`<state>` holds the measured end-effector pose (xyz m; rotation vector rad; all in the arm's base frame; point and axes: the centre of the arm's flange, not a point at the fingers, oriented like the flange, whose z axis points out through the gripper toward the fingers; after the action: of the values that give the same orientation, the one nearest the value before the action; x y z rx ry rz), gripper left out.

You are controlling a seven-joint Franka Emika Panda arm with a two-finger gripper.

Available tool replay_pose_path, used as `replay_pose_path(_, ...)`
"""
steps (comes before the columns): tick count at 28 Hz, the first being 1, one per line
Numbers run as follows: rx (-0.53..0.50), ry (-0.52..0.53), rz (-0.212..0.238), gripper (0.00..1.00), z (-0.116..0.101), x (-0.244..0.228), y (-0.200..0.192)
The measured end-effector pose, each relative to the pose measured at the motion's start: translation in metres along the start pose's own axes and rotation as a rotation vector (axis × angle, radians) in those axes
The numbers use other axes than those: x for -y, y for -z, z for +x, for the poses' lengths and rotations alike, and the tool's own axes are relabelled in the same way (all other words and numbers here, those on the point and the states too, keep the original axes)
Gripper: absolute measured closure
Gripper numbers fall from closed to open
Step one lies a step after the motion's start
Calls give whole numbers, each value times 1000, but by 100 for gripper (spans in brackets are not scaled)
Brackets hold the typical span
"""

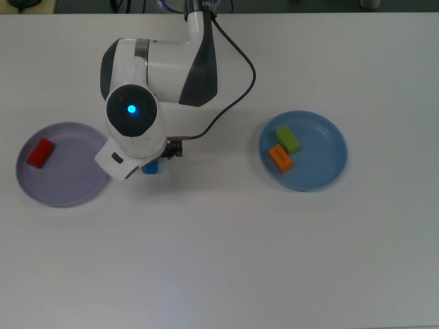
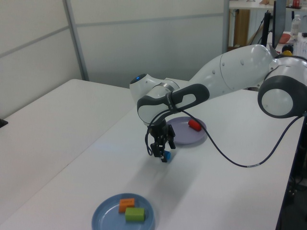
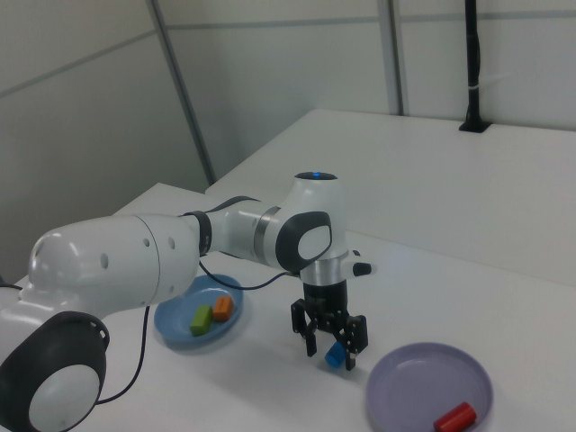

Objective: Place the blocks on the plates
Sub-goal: 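Carry the blue block and release it onto the lavender plate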

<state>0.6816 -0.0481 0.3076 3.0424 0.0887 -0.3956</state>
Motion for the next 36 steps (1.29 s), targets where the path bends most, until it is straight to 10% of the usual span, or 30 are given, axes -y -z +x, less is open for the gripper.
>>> replay_pose_path(13, 0, 0, -1, 63, 0, -1, 0)
replay_pose_path(36, -97, -144, 51, 63, -21, -85, 50)
